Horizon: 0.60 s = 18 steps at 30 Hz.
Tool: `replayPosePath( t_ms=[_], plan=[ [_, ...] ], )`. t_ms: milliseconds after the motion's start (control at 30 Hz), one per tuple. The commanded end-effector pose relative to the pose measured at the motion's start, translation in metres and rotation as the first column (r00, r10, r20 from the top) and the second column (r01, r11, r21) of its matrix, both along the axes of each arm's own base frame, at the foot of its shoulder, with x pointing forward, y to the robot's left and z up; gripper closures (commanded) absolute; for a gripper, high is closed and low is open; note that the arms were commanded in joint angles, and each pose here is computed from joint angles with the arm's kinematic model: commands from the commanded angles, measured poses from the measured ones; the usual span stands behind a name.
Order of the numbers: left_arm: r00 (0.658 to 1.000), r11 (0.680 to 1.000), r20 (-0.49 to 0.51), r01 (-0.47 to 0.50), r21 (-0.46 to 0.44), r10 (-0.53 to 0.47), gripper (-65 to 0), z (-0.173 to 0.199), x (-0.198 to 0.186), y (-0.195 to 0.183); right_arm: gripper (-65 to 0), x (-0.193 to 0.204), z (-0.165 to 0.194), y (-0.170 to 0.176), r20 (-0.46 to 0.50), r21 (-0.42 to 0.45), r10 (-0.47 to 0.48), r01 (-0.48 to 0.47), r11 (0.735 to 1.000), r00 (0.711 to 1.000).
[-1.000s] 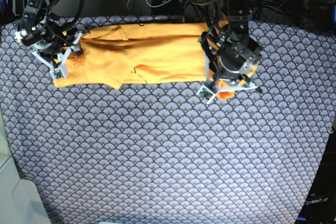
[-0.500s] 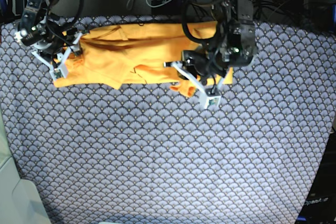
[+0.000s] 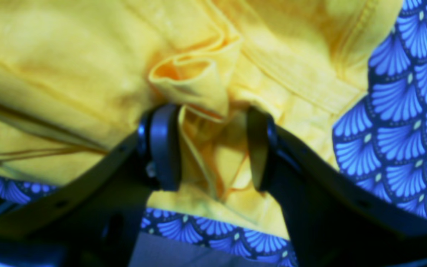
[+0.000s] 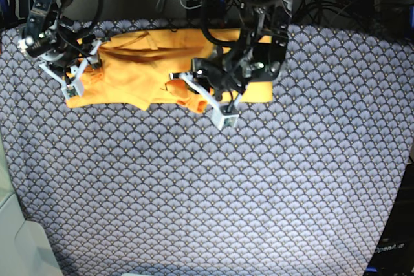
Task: Fold the T-shirt properly
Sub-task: 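Fold the held end with the left gripper toward the right gripper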
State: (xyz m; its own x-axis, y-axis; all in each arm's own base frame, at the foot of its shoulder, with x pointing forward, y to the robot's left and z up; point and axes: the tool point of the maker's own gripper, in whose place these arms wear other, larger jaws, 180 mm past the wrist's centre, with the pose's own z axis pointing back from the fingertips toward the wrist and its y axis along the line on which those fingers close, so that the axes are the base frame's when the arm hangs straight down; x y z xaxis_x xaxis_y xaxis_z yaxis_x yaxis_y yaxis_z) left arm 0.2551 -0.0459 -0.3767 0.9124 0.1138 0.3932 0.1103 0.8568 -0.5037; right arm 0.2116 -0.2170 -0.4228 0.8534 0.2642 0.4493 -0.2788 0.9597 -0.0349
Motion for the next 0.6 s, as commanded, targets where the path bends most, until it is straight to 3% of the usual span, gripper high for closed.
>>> replayPosePath(
  t_ms=[0, 167, 567],
  plan=[
    [0.999, 0.999, 0.040, -0.006, -0.035, 0.008, 0.0, 0.013, 0.008, -0.006, -29.2, 0.003, 0.002, 0.001, 0.012, 0.002, 0.002, -0.002, 1.000, 1.000],
    [0.999, 0.998, 0.015, -0.044, -0.040, 0.044, 0.0, 0.012, 0.009, -0.005, -29.2, 0.003, 0.002, 0.001, 0.012, 0.002, 0.002, -0.002, 1.000, 1.000],
    [0.998, 0.998, 0.045, 0.040, -0.046, -0.038, 0.0, 0.022, 0.005, -0.030, -29.2, 0.006, 0.003, 0.007, 0.016, 0.006, 0.022, -0.022, 1.000, 1.000]
  ],
)
